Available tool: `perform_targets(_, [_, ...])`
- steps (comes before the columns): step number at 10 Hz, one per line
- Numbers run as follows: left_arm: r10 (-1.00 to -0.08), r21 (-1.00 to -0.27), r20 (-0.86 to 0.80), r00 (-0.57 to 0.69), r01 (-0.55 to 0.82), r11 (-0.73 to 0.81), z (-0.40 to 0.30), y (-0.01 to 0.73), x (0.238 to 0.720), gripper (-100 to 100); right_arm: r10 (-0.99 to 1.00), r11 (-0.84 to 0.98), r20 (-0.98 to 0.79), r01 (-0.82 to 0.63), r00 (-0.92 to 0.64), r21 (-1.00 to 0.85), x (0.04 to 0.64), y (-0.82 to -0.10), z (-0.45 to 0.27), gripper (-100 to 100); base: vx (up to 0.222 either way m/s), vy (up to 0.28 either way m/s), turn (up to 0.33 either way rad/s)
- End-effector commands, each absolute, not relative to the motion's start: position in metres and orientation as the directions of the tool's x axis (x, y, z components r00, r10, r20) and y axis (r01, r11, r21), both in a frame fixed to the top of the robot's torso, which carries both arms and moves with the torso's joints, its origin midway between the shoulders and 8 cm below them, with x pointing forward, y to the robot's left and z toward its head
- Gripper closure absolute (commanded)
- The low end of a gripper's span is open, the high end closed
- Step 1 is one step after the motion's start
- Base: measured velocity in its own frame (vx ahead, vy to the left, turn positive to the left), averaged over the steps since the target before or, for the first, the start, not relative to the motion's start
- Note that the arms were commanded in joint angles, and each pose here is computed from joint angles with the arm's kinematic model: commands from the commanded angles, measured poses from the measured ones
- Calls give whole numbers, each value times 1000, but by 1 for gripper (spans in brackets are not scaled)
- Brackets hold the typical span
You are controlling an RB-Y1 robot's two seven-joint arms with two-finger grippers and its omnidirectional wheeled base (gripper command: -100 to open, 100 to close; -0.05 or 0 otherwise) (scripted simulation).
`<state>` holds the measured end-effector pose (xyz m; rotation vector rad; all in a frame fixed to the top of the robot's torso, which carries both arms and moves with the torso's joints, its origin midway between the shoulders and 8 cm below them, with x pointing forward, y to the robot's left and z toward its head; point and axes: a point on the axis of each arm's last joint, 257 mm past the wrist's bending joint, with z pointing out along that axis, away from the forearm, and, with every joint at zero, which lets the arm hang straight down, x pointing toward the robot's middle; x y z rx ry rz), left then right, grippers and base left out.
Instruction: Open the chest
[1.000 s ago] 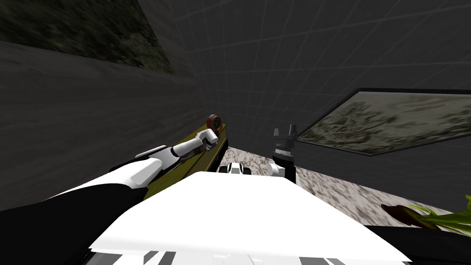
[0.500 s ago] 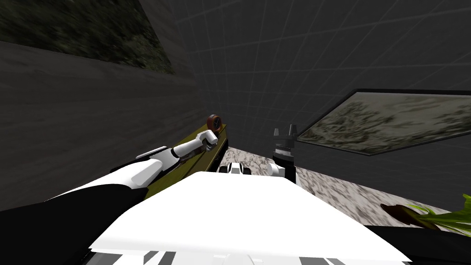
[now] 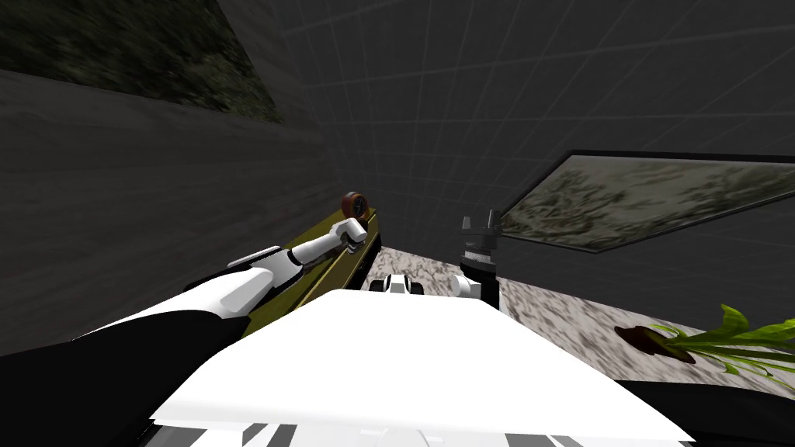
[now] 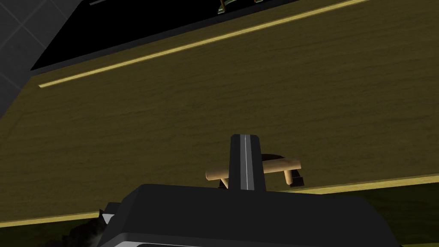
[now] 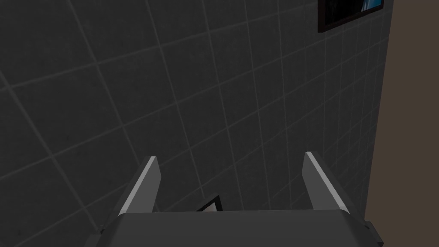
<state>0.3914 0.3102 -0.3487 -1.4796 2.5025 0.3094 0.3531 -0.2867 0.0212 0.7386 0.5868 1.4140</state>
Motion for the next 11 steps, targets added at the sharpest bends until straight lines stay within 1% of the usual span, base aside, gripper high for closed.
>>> perform_targets(1, [-847, 61, -295, -442, -894, 444, -351, 320, 396, 100, 994, 6, 66, -656, 85, 755, 353, -287, 21, 0, -63, -166, -154])
perform_targets(2, [-844, 63, -294, -449, -890, 451, -350, 317, 395, 100, 994, 6, 66, -656, 85, 755, 353, -287, 21, 0, -28, -79, -27])
perform_targets(3, [-843, 73, -294, -451, -890, 451, -345, 320, 393, -100, 994, 6, 65, -655, 85, 755, 353, -287, 21, 0, 12, 67, 75])
perform_targets(6, [-842, 77, -294, -453, -889, 451, -343, 321, 392, -100, 994, 7, 65, -655, 85, 755, 353, -287, 21, 0, 44, 138, 22])
perform_targets(9, [-848, 76, -291, -443, -894, 441, -365, 327, 390, -100, 994, 6, 65, -655, 85, 755, 353, -287, 21, 0, 1, 28, -33])
perform_targets(10, [-846, 72, -300, -441, -895, 441, -357, 328, 393, -100, 994, 6, 65, -655, 85, 755, 353, -287, 21, 0, -9, -2, -4])
perform_targets(11, [-843, 78, -294, -450, -891, 448, -348, 323, 392, 100, 994, 6, 65, -655, 85, 755, 353, -287, 21, 0, -4, -29, 32])
